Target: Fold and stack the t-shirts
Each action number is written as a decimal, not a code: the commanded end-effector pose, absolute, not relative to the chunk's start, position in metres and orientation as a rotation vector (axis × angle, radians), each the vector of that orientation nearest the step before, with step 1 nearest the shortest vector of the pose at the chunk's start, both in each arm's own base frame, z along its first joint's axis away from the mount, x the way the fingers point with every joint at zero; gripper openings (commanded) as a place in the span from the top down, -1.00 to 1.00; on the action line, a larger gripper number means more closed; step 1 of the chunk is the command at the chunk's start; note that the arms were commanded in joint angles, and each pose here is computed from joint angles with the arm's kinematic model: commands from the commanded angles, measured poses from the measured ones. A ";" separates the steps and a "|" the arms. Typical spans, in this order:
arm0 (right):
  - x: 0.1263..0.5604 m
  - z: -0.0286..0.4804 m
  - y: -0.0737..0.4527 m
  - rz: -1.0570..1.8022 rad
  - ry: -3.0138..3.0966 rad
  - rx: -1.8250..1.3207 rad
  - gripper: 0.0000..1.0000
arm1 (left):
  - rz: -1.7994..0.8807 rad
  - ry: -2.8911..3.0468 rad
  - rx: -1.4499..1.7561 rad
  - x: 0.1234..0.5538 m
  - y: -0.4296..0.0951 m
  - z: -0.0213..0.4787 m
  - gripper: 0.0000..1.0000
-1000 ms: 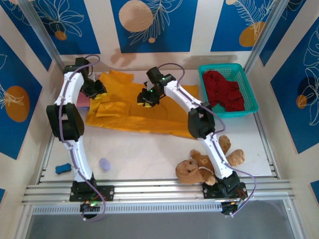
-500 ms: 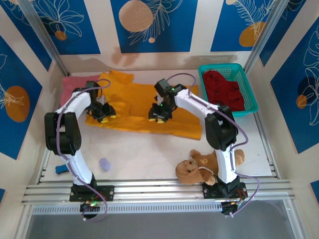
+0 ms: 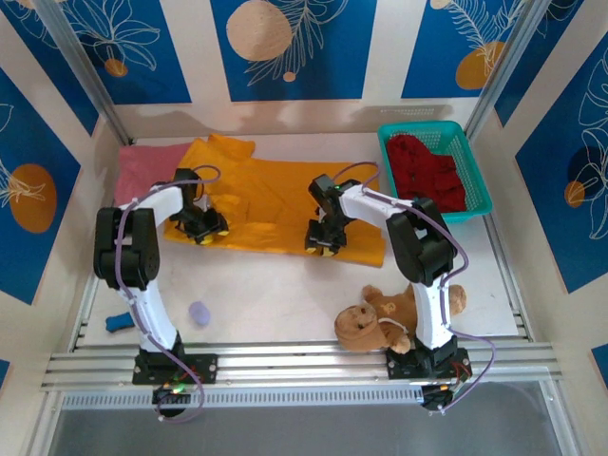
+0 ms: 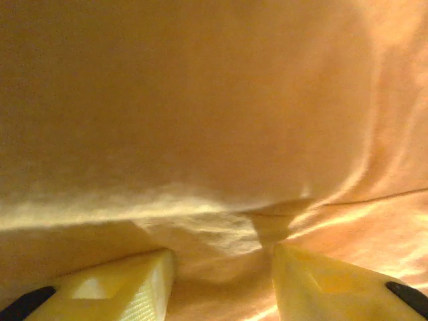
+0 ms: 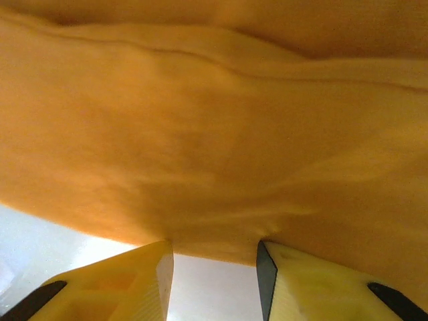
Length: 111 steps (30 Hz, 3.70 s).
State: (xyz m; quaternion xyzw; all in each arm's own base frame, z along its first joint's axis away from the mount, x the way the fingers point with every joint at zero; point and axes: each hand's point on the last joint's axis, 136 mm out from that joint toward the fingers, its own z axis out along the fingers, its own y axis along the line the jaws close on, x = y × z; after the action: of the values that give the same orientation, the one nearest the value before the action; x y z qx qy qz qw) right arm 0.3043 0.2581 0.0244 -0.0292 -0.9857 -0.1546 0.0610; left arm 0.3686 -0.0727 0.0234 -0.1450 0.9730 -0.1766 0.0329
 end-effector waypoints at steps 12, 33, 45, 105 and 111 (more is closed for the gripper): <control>0.254 0.006 0.204 -0.337 -2.872 -0.186 0.22 | -0.447 3.132 -0.454 0.292 -0.082 -0.005 0.10; 0.242 0.071 0.212 -0.491 -2.941 -0.061 0.04 | -0.360 3.031 -0.413 0.285 -0.079 0.044 -0.08; 0.260 0.089 0.217 -0.577 -2.967 -0.064 0.04 | -0.279 3.027 -0.270 0.347 -0.077 0.046 -0.08; 0.380 0.030 0.452 -1.073 -2.873 0.037 0.35 | 0.070 2.973 0.064 0.385 -0.044 0.059 1.00; 0.379 0.030 0.455 -1.081 -2.862 0.046 0.68 | 0.079 2.963 0.069 0.387 -0.043 0.067 1.00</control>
State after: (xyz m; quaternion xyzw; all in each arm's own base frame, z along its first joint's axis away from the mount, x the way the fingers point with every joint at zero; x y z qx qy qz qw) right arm 0.3840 0.4478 0.0301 0.0085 -0.9379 -0.3454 0.0295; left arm 0.3867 -0.0455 0.0530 0.0163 0.9962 0.0162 0.0844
